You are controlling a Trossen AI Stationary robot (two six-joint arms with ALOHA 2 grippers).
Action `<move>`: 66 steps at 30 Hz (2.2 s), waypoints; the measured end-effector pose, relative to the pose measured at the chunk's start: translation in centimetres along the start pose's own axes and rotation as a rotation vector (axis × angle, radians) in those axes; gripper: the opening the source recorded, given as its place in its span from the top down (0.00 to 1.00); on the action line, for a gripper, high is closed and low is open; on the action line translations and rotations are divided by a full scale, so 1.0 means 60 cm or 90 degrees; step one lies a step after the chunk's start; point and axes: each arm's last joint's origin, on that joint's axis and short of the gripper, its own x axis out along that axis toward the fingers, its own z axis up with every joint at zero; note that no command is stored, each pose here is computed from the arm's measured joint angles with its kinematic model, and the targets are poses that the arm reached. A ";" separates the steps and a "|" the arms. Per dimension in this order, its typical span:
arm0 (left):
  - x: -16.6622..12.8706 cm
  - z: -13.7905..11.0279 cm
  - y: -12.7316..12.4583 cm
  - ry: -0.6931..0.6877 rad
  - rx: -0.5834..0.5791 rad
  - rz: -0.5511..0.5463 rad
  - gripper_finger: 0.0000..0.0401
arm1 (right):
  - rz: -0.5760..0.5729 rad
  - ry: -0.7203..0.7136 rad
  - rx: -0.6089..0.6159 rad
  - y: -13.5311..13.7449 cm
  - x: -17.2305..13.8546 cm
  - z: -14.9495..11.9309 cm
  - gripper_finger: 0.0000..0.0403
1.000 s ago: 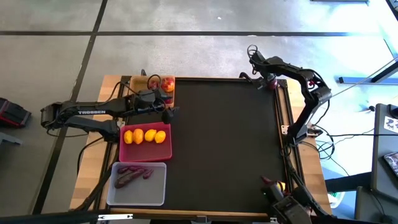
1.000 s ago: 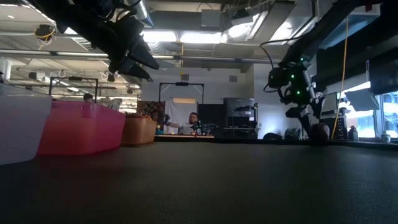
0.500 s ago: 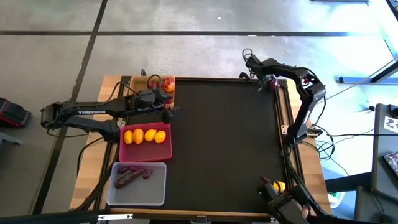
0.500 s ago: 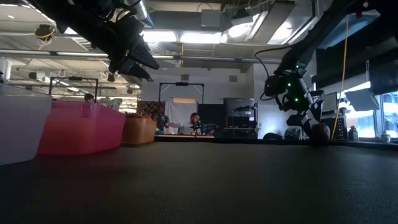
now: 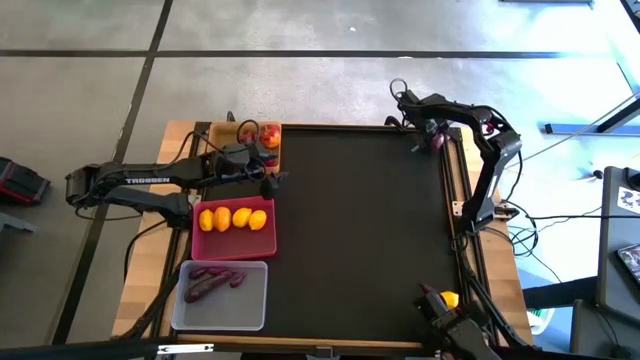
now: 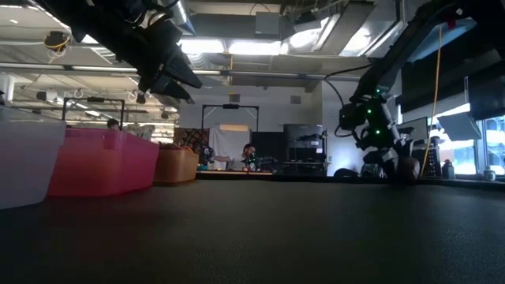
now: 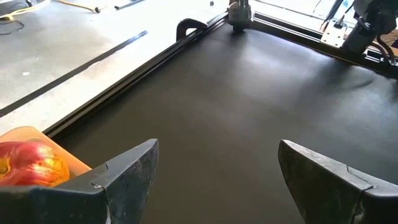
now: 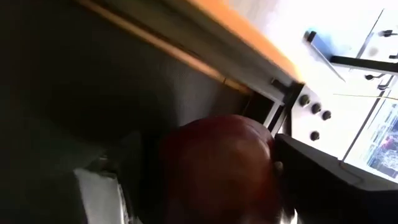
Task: Sort produce into baskets
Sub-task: Put the top red apple into the orange bin
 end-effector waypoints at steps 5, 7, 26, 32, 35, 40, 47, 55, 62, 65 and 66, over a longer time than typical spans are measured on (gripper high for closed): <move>0.000 0.000 0.000 0.000 0.000 0.000 0.19 | 0.008 0.019 -0.019 0.001 0.000 -0.005 0.39; 0.000 0.000 0.000 0.000 -0.001 0.000 0.19 | 0.012 0.025 -0.023 0.002 0.000 -0.007 0.43; 0.000 0.000 -0.002 0.000 0.000 -0.003 0.19 | 0.151 -0.130 -0.162 0.172 -0.116 -0.006 0.46; 0.000 0.000 -0.002 0.000 0.000 -0.003 0.19 | 0.181 -0.233 -0.226 0.263 -0.165 -0.033 0.46; 0.000 0.000 -0.002 0.000 0.000 -0.003 0.19 | 0.199 -0.280 -0.257 0.303 -0.188 -0.052 0.46; 0.000 0.000 -0.002 0.000 -0.001 -0.003 0.19 | 0.224 -0.361 -0.303 0.361 -0.223 -0.085 0.46; 0.000 0.000 -0.002 0.000 -0.005 -0.003 0.19 | 0.249 -0.413 -0.350 0.404 -0.248 -0.122 0.35; 0.000 0.000 -0.002 0.000 -0.007 -0.003 0.19 | 0.270 -0.440 -0.365 0.421 -0.259 -0.134 0.17; -0.001 -0.001 -0.003 0.000 -0.013 -0.005 0.19 | 0.256 -0.444 -0.371 0.408 -0.274 -0.137 0.18; -0.001 -0.001 -0.006 0.000 -0.012 -0.011 0.19 | 0.267 -0.448 -0.366 0.385 -0.300 -0.151 0.20; -0.002 -0.001 -0.008 -0.001 -0.011 -0.013 0.19 | 0.266 -0.451 -0.362 0.377 -0.306 -0.157 0.21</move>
